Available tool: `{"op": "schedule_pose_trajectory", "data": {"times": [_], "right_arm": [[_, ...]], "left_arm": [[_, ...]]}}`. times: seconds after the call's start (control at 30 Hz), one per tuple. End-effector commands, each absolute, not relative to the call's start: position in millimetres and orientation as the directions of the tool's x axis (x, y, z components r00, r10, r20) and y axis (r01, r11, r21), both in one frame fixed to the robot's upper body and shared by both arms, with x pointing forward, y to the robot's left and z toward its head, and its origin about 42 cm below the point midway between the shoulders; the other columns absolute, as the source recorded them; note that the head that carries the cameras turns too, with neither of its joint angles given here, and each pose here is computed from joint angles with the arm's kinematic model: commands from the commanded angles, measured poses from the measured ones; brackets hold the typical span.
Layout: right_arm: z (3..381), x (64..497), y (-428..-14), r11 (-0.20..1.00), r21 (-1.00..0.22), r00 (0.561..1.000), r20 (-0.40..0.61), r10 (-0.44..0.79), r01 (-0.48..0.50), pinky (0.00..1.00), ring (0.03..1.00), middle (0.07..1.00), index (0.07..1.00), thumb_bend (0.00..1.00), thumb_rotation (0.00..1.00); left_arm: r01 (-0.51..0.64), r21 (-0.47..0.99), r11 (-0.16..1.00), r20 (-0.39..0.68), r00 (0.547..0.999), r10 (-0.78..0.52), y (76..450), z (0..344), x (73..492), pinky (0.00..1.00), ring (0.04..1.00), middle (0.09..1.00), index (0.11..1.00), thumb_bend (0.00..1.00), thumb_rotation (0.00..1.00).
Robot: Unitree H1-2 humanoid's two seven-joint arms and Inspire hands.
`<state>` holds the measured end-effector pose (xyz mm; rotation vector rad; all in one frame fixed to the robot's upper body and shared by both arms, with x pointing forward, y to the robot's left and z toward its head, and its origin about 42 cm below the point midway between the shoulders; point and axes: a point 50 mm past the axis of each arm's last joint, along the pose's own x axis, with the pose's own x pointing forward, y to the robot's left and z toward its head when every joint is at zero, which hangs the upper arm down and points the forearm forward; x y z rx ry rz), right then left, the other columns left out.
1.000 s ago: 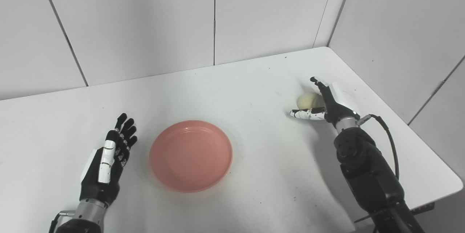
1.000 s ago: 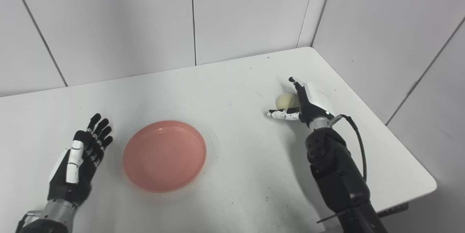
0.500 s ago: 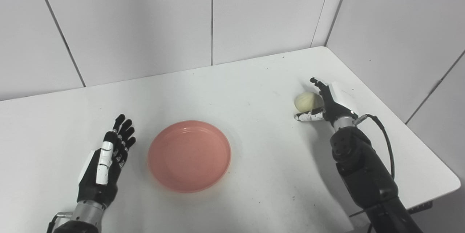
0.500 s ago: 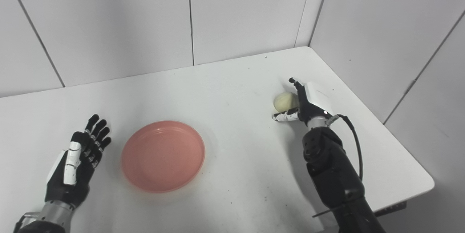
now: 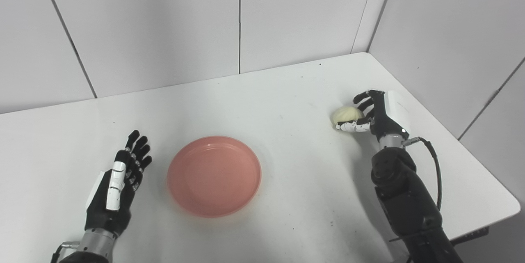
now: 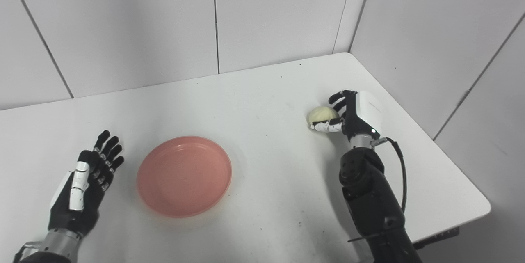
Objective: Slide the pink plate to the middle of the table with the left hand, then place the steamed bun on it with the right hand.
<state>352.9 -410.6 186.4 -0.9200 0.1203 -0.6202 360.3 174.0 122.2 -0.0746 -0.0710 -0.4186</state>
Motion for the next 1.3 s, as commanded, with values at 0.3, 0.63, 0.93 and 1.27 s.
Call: {"op": "schedule_pose_trajectory", "data": {"times": [0.3,0.63,0.93,1.27], "right_arm": [[220,362,-412,0.443,-0.72,0.817,0.304,-0.49,0.534,0.2,0.28,0.408,0.507,0.51,0.0],[233,361,-402,0.489,-0.676,0.828,0.372,-0.42,0.551,0.25,0.323,0.422,0.505,0.52,0.0],[251,356,-374,0.541,-0.66,0.852,0.443,-0.28,0.521,0.19,0.256,0.457,0.487,0.52,0.0],[270,340,-316,0.607,-0.697,0.899,0.432,-0.069,0.382,0.21,0.271,0.428,0.495,0.52,0.0]], "left_arm": [[0.416,-0.07,0.907,0.088,0.908,-0.409,169,125,360,0.99,0.998,0.995,0.978,0.61,1.0],[0.411,-0.05,0.91,0.084,0.91,-0.406,156,121,359,1.0,0.993,0.992,0.976,0.66,1.0],[0.416,-0.038,0.908,0.089,0.907,-0.412,137,117,357,1.0,0.996,0.999,0.99,0.68,1.0],[0.418,-0.014,0.909,0.105,0.904,-0.414,121,113,356,0.99,0.987,0.99,0.995,0.66,1.0]]}}
